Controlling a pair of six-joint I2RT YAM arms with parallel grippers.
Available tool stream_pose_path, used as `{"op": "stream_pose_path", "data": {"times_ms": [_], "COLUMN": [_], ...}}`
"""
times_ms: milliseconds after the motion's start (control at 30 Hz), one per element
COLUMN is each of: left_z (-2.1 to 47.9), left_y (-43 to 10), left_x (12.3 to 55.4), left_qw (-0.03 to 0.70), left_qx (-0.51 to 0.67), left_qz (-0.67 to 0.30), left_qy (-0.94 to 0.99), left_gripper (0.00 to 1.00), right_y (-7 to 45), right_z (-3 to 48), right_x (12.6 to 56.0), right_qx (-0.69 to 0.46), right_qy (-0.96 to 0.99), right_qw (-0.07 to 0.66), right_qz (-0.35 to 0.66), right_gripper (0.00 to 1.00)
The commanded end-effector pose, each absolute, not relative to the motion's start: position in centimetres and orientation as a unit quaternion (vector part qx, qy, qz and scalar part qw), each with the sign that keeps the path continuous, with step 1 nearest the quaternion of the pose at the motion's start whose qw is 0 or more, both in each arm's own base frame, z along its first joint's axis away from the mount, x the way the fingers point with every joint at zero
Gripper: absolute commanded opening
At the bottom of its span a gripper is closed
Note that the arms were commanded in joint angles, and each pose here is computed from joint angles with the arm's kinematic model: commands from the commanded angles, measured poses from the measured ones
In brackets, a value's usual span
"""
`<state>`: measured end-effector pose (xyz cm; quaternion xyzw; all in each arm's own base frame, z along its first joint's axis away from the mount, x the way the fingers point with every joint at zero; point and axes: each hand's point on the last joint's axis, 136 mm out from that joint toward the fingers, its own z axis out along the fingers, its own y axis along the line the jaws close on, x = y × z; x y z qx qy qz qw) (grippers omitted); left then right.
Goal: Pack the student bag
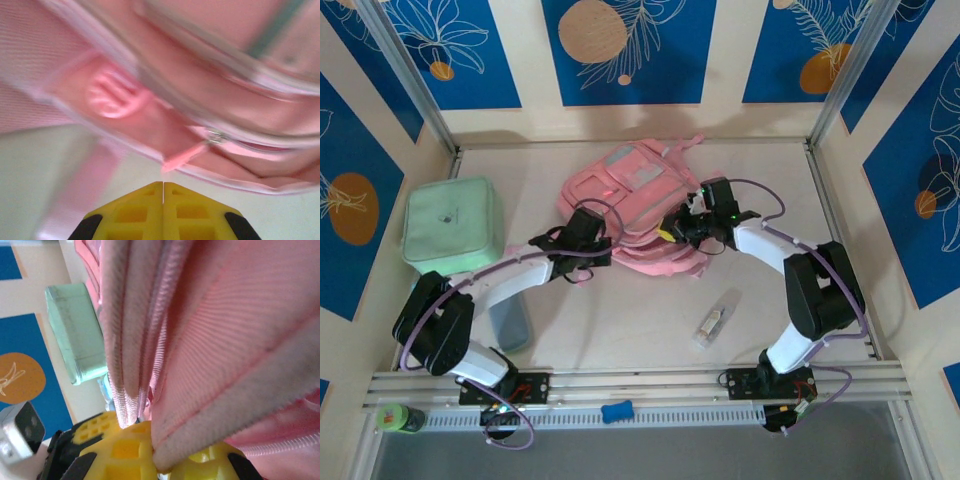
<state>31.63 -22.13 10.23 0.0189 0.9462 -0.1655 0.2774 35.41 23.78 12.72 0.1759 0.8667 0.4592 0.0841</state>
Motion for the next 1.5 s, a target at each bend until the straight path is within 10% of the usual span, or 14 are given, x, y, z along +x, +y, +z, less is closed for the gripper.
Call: {"op": "stream_pose_path", "data": {"times_ms": [0,400,867,1100,1467], "left_z": [9.8,10.9,9.7,7.7,7.9], "left_y": [-19.2,-23.5,-27.2,-27.0,-25.7], "left_x": [33.3,34.4,33.0,34.7,36.6], "left_qw": [0.279,0.287,0.319,0.306,0.319], "left_qx": [-0.004,0.07,0.269,0.28,0.241], "left_qz": [-0.133,-0.226,-0.207,-0.157,-0.108], "left_qy": [0.951,0.928,0.885,0.896,0.91], "left_gripper": [0.0,0.0,0.49,0.47,0.0], "right_y": [22.7,24.3,23.5,23.8,23.1], "right_z": [14.4,14.5,15.9,15.2,15.0], "right_x": [36.5,36.6,36.8,36.7,36.9], "right_qx": [0.178,0.179,0.172,0.174,0.181], "right_qy": [0.851,0.843,0.846,0.847,0.845], "right_qw": [0.108,0.103,0.123,0.115,0.119], "right_qz": [0.482,0.497,0.489,0.49,0.489], "right_gripper": [0.0,0.0,0.0,0.0,0.0]}}
